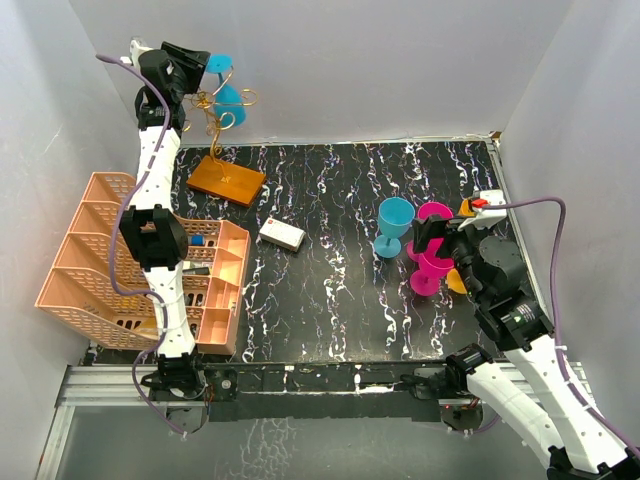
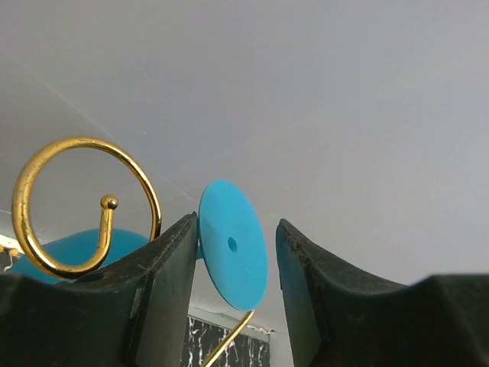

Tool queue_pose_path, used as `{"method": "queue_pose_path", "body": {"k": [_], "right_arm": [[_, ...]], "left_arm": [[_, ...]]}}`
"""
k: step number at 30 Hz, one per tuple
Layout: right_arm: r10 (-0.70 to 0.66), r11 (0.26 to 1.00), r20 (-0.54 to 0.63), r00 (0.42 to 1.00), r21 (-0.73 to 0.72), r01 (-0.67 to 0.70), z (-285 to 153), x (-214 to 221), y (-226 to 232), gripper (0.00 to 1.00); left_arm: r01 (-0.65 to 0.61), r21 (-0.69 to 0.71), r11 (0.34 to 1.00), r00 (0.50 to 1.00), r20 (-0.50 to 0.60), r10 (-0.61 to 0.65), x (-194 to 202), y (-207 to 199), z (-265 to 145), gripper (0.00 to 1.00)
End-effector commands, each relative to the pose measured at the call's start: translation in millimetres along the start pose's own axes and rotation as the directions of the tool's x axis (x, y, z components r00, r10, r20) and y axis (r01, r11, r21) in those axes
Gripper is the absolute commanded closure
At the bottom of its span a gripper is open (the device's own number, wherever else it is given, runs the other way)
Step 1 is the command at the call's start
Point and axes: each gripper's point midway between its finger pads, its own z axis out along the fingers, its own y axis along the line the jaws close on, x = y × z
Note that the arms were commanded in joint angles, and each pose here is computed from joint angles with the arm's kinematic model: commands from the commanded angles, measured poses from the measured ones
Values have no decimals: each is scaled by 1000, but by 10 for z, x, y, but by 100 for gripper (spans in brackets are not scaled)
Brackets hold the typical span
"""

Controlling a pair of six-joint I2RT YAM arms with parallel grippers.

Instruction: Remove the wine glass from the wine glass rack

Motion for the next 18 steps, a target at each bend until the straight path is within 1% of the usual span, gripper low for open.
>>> {"method": "queue_pose_path", "body": {"k": [1,5,10,18], "right_arm": [[13,1000,81,997,5,-14,-19,-200,-9,1],[13,1000,81,997,6,-13,-23,-195,-13,1],[15,1000,84,996,2,-15,-34,-202,-8,1],[15,1000,85,996,9,-16,-48,-201,-24,1]], "left_arm": [[12,60,998,997,-70,-8,217,-438,-211,56],[-7,69,998,998,-63,11,205,-525,-269,56],[-12,64,998,999,-52,15,190,-518,-272,59],[-18,46,999,999,-38,19,169,-472,-256,70]]}}
